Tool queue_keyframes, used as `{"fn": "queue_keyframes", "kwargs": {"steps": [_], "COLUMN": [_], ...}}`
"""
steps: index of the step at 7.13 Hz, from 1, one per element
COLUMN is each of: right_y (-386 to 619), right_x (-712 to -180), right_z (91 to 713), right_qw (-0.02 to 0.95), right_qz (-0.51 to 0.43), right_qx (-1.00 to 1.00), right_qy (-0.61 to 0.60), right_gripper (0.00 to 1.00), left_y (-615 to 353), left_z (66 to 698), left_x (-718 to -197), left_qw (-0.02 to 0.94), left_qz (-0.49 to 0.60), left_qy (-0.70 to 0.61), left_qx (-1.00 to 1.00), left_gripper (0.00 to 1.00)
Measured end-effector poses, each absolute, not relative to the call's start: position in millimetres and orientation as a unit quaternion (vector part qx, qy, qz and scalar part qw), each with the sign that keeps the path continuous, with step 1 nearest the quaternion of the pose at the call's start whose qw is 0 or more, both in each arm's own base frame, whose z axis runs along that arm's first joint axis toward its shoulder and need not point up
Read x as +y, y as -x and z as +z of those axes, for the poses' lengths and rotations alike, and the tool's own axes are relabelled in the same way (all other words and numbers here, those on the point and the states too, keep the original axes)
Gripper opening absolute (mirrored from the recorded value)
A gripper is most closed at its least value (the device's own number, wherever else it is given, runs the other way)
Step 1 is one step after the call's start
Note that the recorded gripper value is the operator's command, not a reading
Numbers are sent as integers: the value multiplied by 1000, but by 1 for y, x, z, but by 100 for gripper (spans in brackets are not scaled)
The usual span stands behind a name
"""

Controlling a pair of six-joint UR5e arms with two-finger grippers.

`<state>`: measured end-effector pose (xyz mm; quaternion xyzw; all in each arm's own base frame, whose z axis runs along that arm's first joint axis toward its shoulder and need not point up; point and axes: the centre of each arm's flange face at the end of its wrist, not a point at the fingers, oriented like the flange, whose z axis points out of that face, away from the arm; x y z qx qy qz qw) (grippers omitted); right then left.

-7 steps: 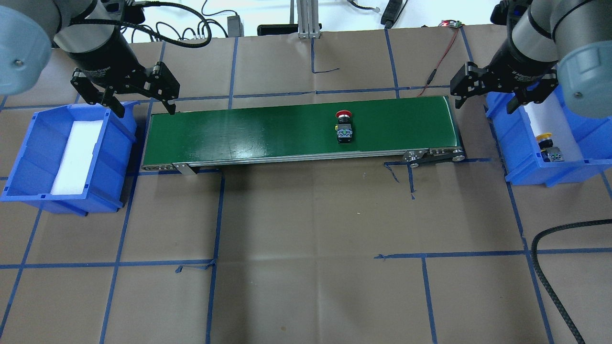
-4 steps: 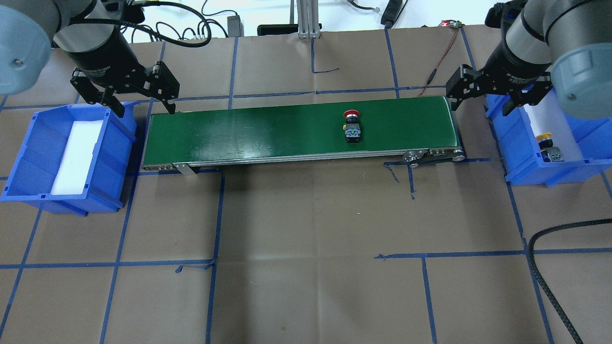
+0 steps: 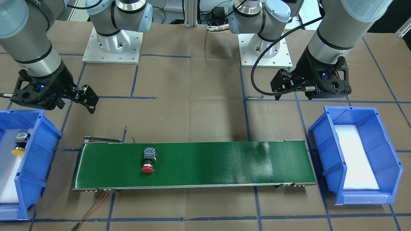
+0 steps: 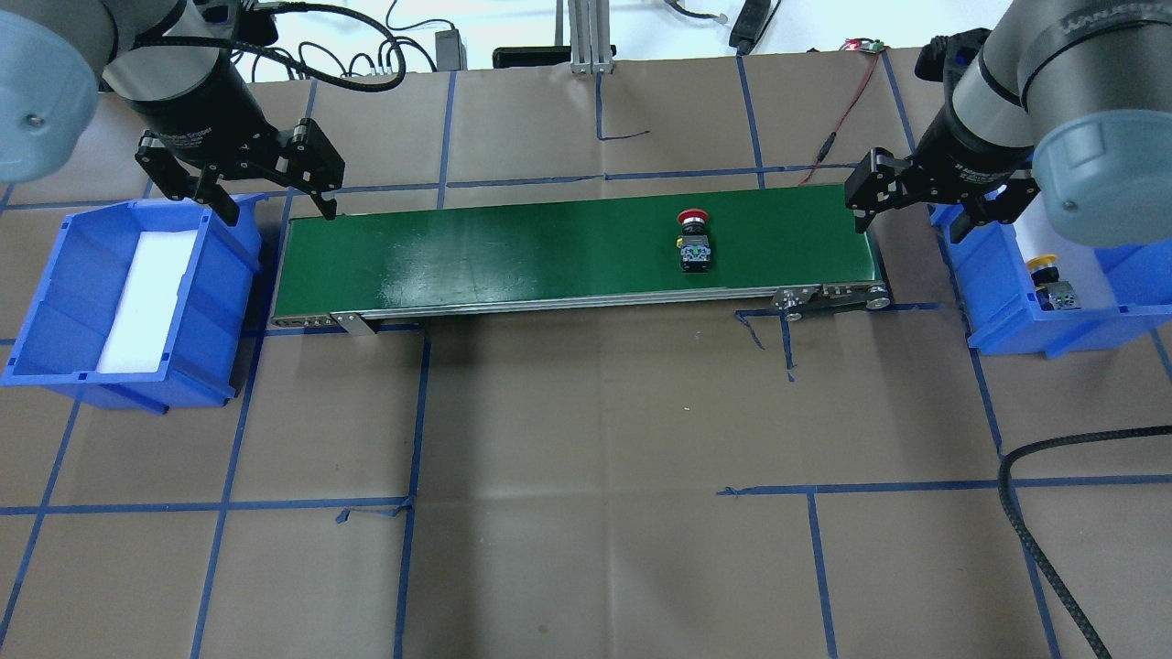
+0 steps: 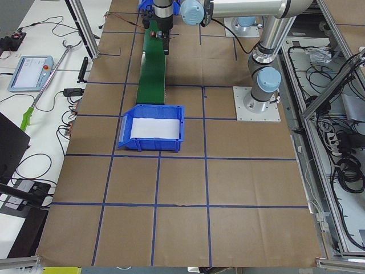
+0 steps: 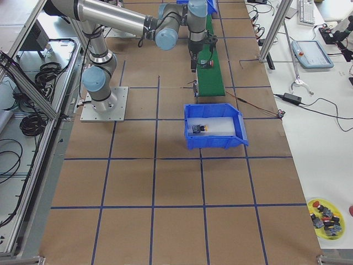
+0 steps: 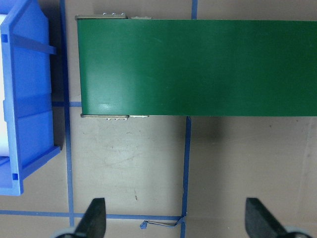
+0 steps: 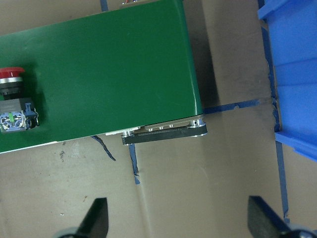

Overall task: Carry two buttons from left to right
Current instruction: 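Raise the right gripper and move it back over the belt, then lower the right gripper and grasp the red button on the belt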

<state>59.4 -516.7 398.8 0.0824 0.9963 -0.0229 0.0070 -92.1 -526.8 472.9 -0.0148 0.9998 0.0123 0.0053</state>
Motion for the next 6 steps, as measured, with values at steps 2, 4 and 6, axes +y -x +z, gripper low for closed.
{"fn": "queue_keyframes", "kwargs": {"steps": [2, 4, 6], "right_y": [-69, -107, -140], "right_x": [-531, -548, -569], "right_z": [389, 376, 351], "right_qw": [12, 16, 18], "right_qz": [-44, -67, -81], "right_qx": [997, 997, 997], "right_qy": [-68, -30, -5], "right_gripper": [99, 99, 99], "left_y": [92, 92, 92], "left_z": [473, 473, 473], "left_x": [-527, -527, -527], "left_qw": [5, 5, 5], "left_qz": [12, 12, 12], "left_qy": [15, 15, 15], "left_qx": [1000, 1000, 1000], "left_gripper": [100, 100, 100]}}
